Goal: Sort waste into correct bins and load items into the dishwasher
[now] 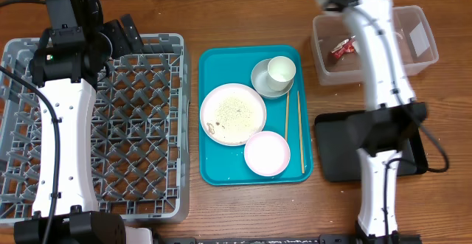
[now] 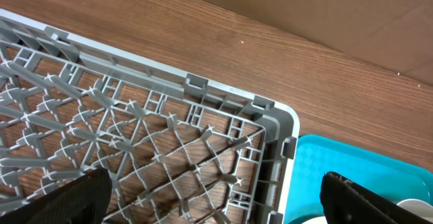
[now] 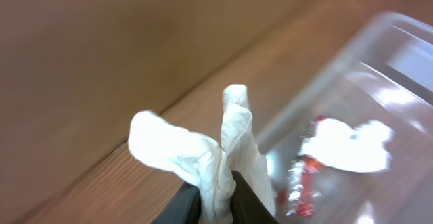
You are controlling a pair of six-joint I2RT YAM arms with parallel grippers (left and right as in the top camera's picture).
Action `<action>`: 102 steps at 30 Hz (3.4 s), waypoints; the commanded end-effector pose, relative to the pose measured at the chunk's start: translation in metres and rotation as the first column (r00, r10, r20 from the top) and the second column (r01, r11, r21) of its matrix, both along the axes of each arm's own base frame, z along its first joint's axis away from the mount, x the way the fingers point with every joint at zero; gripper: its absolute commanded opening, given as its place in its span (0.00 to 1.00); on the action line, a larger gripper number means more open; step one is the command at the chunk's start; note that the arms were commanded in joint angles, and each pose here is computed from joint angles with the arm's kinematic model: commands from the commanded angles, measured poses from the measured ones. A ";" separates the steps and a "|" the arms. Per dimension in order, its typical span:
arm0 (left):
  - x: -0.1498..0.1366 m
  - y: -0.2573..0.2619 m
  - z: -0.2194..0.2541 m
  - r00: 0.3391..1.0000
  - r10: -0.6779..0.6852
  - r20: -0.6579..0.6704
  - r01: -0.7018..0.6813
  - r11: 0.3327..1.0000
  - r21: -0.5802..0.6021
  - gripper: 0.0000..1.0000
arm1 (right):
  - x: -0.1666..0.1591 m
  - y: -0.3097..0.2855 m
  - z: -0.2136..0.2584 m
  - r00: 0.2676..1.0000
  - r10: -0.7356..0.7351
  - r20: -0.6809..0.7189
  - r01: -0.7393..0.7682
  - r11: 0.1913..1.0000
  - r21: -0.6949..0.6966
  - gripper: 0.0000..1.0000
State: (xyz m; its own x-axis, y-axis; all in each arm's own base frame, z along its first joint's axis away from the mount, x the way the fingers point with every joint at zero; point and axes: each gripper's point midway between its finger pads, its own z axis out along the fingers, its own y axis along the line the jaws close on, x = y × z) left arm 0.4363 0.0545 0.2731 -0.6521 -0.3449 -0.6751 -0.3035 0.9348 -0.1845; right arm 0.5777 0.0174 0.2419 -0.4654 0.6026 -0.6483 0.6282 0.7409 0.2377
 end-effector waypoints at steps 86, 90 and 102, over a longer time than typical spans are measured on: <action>0.011 -0.173 0.053 0.860 -0.435 0.266 0.508 0.774 -0.378 1.00 | -0.083 -0.171 0.041 0.959 -0.275 -0.063 0.278 0.959 0.053 1.00; -0.009 -0.256 0.036 0.628 -0.731 0.267 0.776 0.615 -0.143 1.00 | -0.083 -0.171 0.041 0.959 -0.275 -0.063 0.278 0.959 0.053 1.00; -0.009 -0.349 -0.047 0.547 -0.834 0.068 0.831 0.551 0.075 1.00 | -0.083 -0.171 0.041 0.959 -0.275 -0.063 0.278 0.959 0.052 1.00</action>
State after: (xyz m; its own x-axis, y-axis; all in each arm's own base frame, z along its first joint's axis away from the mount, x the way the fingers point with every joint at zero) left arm 0.4098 -0.2958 0.2552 -0.6039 0.2564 -0.7547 0.6542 0.7004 -0.2855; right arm 0.4975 -0.1538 0.2644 -0.3413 0.7529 -0.5627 0.8254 0.5265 0.2038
